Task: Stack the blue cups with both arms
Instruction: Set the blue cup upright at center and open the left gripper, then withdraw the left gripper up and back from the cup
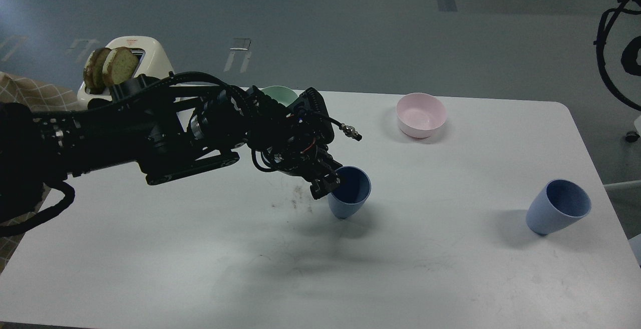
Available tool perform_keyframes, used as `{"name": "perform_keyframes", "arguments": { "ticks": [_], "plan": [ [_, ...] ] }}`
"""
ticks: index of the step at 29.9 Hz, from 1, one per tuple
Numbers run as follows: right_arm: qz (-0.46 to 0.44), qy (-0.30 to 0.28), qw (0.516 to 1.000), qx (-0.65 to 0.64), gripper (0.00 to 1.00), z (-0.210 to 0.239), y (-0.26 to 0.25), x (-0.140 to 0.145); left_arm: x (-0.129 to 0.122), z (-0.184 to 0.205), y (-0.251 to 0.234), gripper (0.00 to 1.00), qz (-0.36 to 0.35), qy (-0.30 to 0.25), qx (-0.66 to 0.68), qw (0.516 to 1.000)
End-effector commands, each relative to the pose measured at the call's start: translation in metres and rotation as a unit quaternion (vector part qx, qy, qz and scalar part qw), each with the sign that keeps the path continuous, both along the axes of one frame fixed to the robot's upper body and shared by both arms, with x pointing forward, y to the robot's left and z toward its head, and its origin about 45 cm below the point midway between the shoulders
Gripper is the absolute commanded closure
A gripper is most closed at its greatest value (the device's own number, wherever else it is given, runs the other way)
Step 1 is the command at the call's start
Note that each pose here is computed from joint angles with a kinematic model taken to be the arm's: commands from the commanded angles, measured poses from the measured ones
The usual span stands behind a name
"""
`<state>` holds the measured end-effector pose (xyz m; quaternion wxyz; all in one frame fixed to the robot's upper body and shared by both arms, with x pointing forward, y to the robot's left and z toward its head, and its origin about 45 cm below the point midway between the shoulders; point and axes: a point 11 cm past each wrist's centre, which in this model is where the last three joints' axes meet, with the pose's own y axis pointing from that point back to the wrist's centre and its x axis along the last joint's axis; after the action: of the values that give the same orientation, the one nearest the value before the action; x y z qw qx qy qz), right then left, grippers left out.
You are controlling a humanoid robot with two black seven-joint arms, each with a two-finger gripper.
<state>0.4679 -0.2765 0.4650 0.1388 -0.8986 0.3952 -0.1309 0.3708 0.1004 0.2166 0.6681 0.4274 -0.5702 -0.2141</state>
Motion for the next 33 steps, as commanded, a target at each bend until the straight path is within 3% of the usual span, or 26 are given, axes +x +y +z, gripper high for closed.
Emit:
{"name": "perform_keyframes", "arguments": {
  "ticks": [1, 2, 3, 6, 13, 16, 18, 21, 23, 27, 31, 33],
  "plan": [
    [0.0, 0.0, 1.0, 0.0, 0.0, 0.0, 0.0, 0.0, 0.001, 0.003, 0.001, 0.53, 0.006, 0.004, -0.006, 1.0],
    [0.0, 0.0, 1.0, 0.0, 0.0, 0.0, 0.0, 0.0, 0.002, 0.005, 0.001, 0.45, 0.009, 0.006, -0.01, 1.0],
    [0.0, 0.0, 1.0, 0.0, 0.0, 0.0, 0.0, 0.0, 0.003, 0.009, 0.001, 0.27, 0.017, 0.011, -0.019, 1.0],
    [0.0, 0.001, 1.0, 0.0, 0.0, -0.001, 0.0, 0.0, 0.009, 0.02, 0.0, 0.14, 0.034, 0.02, -0.039, 0.998],
    [-0.008, 0.0, 1.0, -0.004, 0.0, 0.0, -0.008, -0.001, 0.026, 0.048, 0.018, 0.06, 0.091, 0.029, -0.089, 0.991],
    [-0.023, 0.001, 1.0, -0.01, 0.0, 0.0, -0.023, -0.003, 0.042, 0.09, 0.028, 0.03, 0.142, 0.04, -0.183, 0.972],
    [-0.039, 0.0, 0.999, -0.019, 0.0, 0.001, -0.04, -0.007, 0.052, 0.125, 0.039, 0.03, 0.188, 0.064, -0.278, 0.94],
    [-0.051, 0.004, 0.998, -0.036, 0.0, -0.005, -0.051, -0.009, 0.057, 0.135, 0.059, 0.03, 0.234, 0.09, -0.337, 0.908],
    [-0.069, 0.006, 0.995, -0.069, 0.0, -0.012, -0.067, -0.014, 0.065, 0.153, 0.086, 0.03, 0.283, 0.111, -0.406, 0.862],
    [-0.082, 0.015, 0.99, -0.114, 0.0, -0.025, -0.084, -0.024, 0.072, 0.156, 0.117, 0.03, 0.333, 0.149, -0.474, 0.801],
    [-0.096, 0.016, 0.972, -0.215, 0.0, -0.041, -0.105, -0.037, 0.077, 0.149, 0.144, 0.03, 0.381, 0.224, -0.562, 0.699],
    [-0.098, 0.012, 0.963, -0.251, 0.0, -0.044, -0.11, -0.041, 0.081, 0.148, 0.151, 0.03, 0.394, 0.24, -0.58, 0.672]
  ]
}}
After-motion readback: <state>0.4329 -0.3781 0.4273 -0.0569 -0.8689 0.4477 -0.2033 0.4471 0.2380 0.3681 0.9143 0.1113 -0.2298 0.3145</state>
